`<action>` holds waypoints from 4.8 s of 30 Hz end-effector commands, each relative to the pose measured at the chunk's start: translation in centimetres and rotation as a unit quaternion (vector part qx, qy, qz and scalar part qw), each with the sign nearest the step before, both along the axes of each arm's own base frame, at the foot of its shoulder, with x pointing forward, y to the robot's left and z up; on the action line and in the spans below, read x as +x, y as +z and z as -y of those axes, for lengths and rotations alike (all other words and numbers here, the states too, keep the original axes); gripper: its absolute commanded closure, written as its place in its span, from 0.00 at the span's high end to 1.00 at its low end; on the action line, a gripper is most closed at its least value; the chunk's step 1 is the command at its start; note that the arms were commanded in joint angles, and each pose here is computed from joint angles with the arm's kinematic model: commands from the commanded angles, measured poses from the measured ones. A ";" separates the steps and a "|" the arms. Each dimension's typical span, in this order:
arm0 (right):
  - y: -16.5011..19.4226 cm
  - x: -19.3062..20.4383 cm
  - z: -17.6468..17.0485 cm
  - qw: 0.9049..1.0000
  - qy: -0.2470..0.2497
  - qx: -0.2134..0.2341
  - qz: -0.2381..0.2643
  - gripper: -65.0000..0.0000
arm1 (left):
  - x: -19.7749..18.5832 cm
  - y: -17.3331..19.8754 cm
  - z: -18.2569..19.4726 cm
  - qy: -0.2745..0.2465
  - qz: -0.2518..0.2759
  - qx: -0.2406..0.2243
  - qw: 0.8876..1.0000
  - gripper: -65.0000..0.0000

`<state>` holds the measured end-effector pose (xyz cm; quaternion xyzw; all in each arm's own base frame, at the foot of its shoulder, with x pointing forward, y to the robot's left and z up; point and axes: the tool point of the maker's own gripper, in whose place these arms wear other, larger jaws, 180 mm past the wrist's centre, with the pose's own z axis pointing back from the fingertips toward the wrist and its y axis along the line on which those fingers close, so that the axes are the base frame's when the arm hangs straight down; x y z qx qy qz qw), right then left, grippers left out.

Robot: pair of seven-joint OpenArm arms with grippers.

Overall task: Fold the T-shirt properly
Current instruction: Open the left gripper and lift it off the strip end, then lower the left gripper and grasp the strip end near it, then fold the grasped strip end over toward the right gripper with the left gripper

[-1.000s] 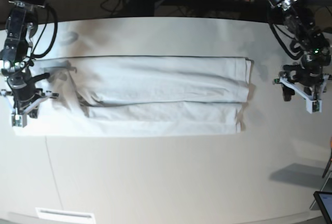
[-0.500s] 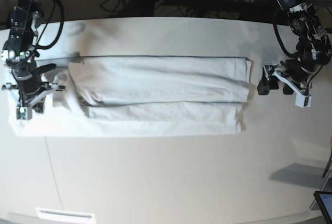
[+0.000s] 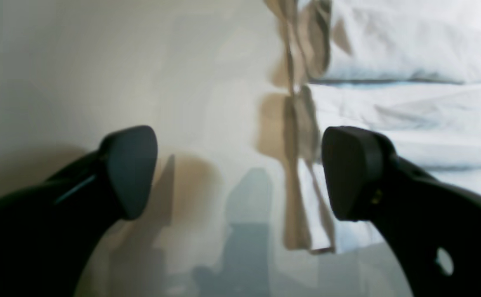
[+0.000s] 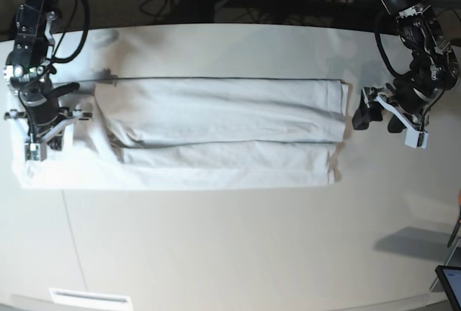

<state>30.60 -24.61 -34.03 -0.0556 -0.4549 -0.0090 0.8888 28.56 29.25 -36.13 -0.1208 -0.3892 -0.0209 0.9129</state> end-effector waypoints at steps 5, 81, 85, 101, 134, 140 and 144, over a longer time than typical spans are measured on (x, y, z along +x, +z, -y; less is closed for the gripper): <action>1.4 0.7 0.4 1.000 0.003 -0.008 0.025 0.00 | 1.3 1.1 1.2 0.001 0.039 -0.021 0.999 0.94; -0.4 0.5 0.7 1.000 -0.004 0.000 0.003 0.00 | 5.5 4.3 14.8 -0.117 0.103 -0.088 0.984 0.00; -0.4 0.5 0.7 1.000 -0.004 0.000 0.003 0.00 | 6.0 5.7 15.8 -0.091 0.116 -0.108 0.983 0.00; -0.6 0.3 0.7 1.000 -0.004 0.000 0.000 0.00 | 7.2 7.2 23.6 -0.091 0.113 -0.203 0.968 0.00; -0.5 0.4 0.7 1.000 -0.003 0.000 0.002 0.00 | 7.2 5.6 32.2 -0.145 0.065 -0.263 0.952 0.00; -0.5 0.4 0.7 1.000 -0.003 0.000 0.002 0.00 | 7.1 4.3 33.9 -0.165 0.037 -0.266 0.949 0.00; -0.6 0.3 0.7 1.000 -0.003 0.000 0.001 0.00 | 6.6 4.6 35.2 -0.186 0.037 -0.263 0.946 0.00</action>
